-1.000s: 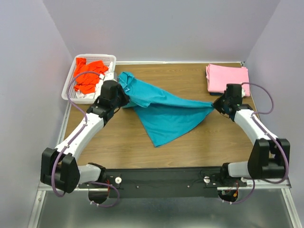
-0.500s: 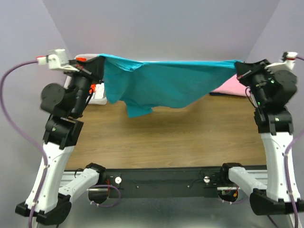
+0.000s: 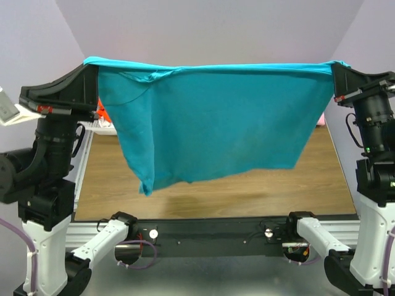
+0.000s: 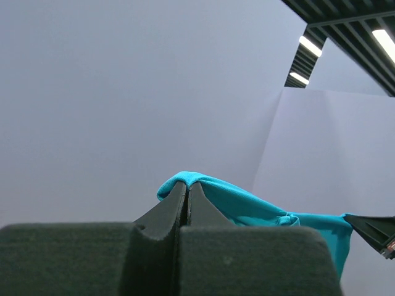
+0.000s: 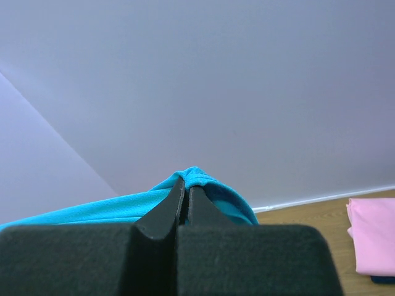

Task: Fold and stack the t-shirts
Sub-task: Flatten the tshirt out

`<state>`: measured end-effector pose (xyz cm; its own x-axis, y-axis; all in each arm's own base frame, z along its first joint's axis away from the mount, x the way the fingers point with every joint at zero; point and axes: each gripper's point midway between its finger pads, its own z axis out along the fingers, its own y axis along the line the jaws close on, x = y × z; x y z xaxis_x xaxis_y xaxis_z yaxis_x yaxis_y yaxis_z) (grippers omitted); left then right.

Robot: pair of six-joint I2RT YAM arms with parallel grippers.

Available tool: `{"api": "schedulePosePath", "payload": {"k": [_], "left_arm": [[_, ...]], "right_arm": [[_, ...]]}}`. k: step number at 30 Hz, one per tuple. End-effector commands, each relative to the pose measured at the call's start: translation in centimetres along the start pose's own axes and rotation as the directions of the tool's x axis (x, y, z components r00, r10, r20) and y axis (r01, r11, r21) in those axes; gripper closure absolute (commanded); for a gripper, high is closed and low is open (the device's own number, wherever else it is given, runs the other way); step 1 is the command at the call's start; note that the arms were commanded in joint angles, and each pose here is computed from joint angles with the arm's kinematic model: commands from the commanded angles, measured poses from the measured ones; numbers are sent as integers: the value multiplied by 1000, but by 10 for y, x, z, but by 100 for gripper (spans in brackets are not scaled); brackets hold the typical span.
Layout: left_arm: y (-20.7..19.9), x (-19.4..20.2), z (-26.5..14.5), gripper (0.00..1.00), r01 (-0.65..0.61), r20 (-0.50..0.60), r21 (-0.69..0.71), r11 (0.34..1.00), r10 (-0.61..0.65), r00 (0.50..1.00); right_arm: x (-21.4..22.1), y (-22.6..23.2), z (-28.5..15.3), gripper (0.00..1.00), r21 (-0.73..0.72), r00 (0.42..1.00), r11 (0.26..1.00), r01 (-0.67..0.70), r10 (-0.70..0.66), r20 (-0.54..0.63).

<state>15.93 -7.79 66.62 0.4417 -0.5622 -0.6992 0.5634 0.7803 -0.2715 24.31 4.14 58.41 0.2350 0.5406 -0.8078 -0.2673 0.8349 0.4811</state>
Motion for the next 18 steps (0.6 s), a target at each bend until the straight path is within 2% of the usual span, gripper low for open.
{"api": "schedulePosePath", "payload": {"k": [1,3,4,5,6,7,8,9,10,12,13,14,15,16,18], "left_arm": [[46,40,33,100,-65,-61,-163,985,56,997],[62,57,45,100,-86,-90,-214,973,68,994],[79,83,59,100,-108,-141,-250,962,74,987],[87,86,67,100,-124,-144,-279,952,86,986],[103,116,82,100,-156,-199,-298,942,98,975],[111,114,93,100,-177,-191,-321,931,119,974],[119,126,100,100,-199,-228,-327,924,127,965],[139,163,115,100,-233,-305,-334,913,129,944],[137,148,129,100,-239,-277,-327,914,149,949],[152,159,145,100,-272,-304,-324,906,173,937],[167,185,157,100,-286,-341,-320,903,172,924],[160,159,171,100,-282,-285,-292,914,198,938],[160,159,176,100,-285,-291,-274,918,204,935],[171,179,187,100,-289,-318,-263,921,200,927],[154,148,201,100,-295,-241,-212,932,242,940]], "right_arm": [[39,-50,34,99,157,993,986,59,-42,-106],[54,-66,48,99,198,990,978,66,-39,-138],[70,-81,61,99,234,984,969,79,-38,-173],[79,-89,70,99,246,980,965,89,-40,-196],[94,-104,84,99,279,974,955,98,-34,-225],[105,-114,93,99,298,968,948,110,-34,-248],[112,-118,101,99,293,965,949,118,-40,-260],[119,-123,108,99,295,961,947,126,-42,-275],[132,-132,122,99,296,952,945,137,-43,-302],[139,-135,140,99,269,949,952,148,-59,-310],[140,-137,149,99,258,947,953,160,-74,-312],[141,-135,167,99,230,947,960,160,-83,-311],[141,-134,175,99,217,946,962,164,-91,-310],[136,-130,183,99,196,947,965,174,-110,-301],[129,-121,202,99,145,950,973,180,-133,-283]]}}
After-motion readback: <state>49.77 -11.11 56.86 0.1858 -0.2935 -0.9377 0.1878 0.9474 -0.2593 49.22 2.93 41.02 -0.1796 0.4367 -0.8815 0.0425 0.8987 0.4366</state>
